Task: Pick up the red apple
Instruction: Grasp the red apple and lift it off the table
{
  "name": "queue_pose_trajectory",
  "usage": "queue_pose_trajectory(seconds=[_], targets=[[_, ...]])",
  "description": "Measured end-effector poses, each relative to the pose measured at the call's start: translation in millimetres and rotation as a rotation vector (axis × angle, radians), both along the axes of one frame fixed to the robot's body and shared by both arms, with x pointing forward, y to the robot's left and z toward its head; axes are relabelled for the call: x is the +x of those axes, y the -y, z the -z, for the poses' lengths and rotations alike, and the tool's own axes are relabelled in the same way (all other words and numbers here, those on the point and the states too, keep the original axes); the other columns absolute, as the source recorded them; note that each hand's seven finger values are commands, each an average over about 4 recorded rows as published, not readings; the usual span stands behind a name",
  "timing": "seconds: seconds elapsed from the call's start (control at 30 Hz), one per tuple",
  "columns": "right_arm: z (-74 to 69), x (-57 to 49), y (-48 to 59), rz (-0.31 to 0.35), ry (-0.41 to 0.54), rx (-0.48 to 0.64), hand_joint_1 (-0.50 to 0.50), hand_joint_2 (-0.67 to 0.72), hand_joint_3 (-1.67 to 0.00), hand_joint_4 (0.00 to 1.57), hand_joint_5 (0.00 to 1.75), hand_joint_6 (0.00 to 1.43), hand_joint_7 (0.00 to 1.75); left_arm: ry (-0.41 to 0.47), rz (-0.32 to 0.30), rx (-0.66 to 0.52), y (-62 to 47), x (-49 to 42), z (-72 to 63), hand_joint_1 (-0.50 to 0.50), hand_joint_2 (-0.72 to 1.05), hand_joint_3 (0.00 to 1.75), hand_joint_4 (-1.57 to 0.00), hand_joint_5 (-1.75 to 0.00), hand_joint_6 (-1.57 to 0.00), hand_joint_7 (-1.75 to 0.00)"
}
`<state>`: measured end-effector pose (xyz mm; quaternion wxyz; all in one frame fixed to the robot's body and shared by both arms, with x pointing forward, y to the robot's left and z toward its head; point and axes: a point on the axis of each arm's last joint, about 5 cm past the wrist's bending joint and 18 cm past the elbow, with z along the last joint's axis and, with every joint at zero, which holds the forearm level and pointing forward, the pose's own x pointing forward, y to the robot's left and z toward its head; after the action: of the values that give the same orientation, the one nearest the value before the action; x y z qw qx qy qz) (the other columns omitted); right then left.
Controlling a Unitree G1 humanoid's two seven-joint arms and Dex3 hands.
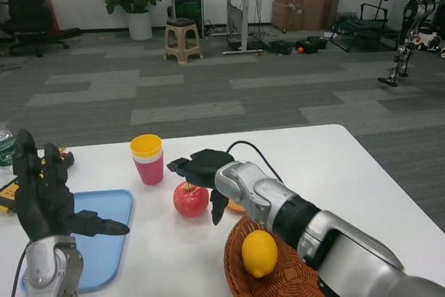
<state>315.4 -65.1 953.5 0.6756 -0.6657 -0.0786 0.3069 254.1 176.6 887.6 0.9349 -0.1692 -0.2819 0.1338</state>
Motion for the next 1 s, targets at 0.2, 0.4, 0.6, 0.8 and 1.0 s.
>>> queue_pose_trajectory(seconds=[0.2,0.4,0.6,0.8,1.0], targets=[[12.1,4.5,-2.3,0.032,-0.059,-0.033,-0.33,-0.41,0.00,0.00,0.00,0.00,0.14,-0.006,0.006,0.008,0.2,-0.5,0.9,-0.50,-0.72,0.09,0.00,0.00,0.00,0.00],[12.2,10.2,-7.1,0.042,-0.047,-0.049,-0.33,-0.41,0.00,0.00,0.00,0.00,0.14,-0.008,0.008,0.010,0.4,-0.6,1.3,-0.50,-0.72,0.09,0.00,0.00,0.00,0.00],[15.3,8.3,-14.0,0.024,-0.035,-0.029,-0.33,-0.41,0.00,0.00,0.00,0.00,0.14,-0.013,0.008,0.013,0.4,-0.8,2.1,-0.50,-0.72,0.09,0.00,0.00,0.00,0.00],[16.8,6.9,-18.0,0.020,0.005,0.010,-0.34,-0.41,0.00,0.00,0.00,0.00,0.14,-0.015,0.009,0.014,0.4,-0.9,2.4,-0.50,-0.72,0.09,0.00,0.00,0.00,0.00],[20.8,5.5,-20.6,0.021,0.022,0.033,-0.36,-0.41,0.00,0.00,0.00,0.00,0.14,-0.016,0.008,0.014,0.2,-1.0,2.6,-0.50,-0.72,0.09,0.00,0.00,0.00,0.00]])
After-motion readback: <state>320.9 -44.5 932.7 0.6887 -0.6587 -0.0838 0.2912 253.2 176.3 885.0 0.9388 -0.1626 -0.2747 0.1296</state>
